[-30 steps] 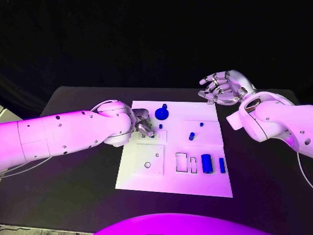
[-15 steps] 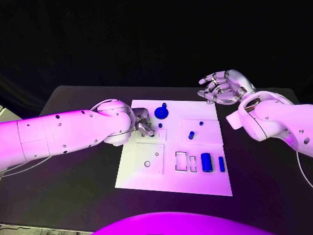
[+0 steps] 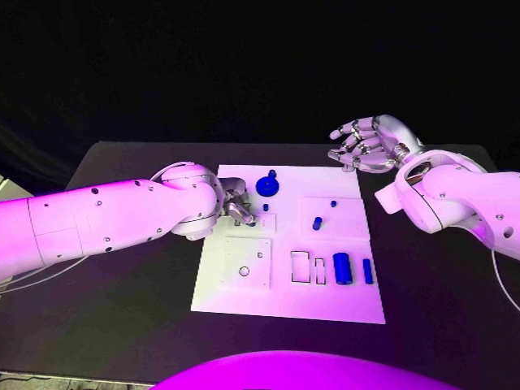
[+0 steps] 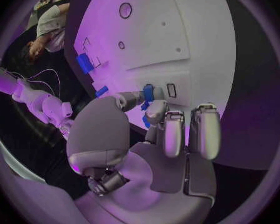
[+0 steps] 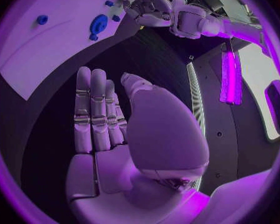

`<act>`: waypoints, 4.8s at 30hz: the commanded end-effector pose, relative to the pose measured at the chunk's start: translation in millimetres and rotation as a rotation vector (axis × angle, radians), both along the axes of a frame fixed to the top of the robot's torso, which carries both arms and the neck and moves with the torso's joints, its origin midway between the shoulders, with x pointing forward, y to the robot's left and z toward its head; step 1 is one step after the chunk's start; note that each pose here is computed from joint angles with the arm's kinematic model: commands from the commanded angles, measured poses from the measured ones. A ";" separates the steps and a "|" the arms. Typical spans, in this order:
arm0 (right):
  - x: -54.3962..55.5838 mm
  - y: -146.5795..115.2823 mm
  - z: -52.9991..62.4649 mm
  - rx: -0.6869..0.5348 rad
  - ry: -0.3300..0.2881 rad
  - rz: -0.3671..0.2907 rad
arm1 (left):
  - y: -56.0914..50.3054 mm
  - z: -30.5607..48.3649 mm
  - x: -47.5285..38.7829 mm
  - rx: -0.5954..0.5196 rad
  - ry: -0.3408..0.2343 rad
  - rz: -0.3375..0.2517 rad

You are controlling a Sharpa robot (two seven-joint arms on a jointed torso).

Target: Assemble the parts on the task board

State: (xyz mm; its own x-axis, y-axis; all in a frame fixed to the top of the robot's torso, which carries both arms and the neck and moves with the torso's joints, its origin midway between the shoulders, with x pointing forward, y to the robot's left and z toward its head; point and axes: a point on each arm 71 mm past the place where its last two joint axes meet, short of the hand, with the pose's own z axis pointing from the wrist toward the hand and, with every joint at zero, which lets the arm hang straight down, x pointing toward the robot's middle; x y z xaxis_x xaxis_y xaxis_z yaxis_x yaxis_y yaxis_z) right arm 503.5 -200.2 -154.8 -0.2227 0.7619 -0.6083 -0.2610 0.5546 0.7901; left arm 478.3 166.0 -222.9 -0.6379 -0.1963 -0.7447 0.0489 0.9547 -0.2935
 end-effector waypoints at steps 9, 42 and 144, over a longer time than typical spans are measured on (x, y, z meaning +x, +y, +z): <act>-0.8 1.5 -0.5 -0.010 -0.002 0.019 | -0.6 -10.1 -2.8 0.022 0.084 -0.012; -2.0 3.0 -1.1 -0.006 0.003 0.024 | -5.5 -13.4 1.7 0.025 0.113 -0.014; 1.7 -5.8 -5.6 0.009 0.020 0.031 | 33.9 47.7 93.6 0.025 0.073 0.115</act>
State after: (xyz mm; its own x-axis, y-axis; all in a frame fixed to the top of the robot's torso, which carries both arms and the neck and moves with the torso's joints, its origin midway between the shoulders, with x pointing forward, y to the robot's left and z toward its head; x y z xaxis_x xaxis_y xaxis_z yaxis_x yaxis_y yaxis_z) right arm 506.1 -207.9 -160.6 -0.2436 0.7640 -0.5974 -0.2496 0.5459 0.7998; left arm 572.8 202.7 -174.4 -0.6443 -0.2789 -0.7121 -0.1075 0.9549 -0.2768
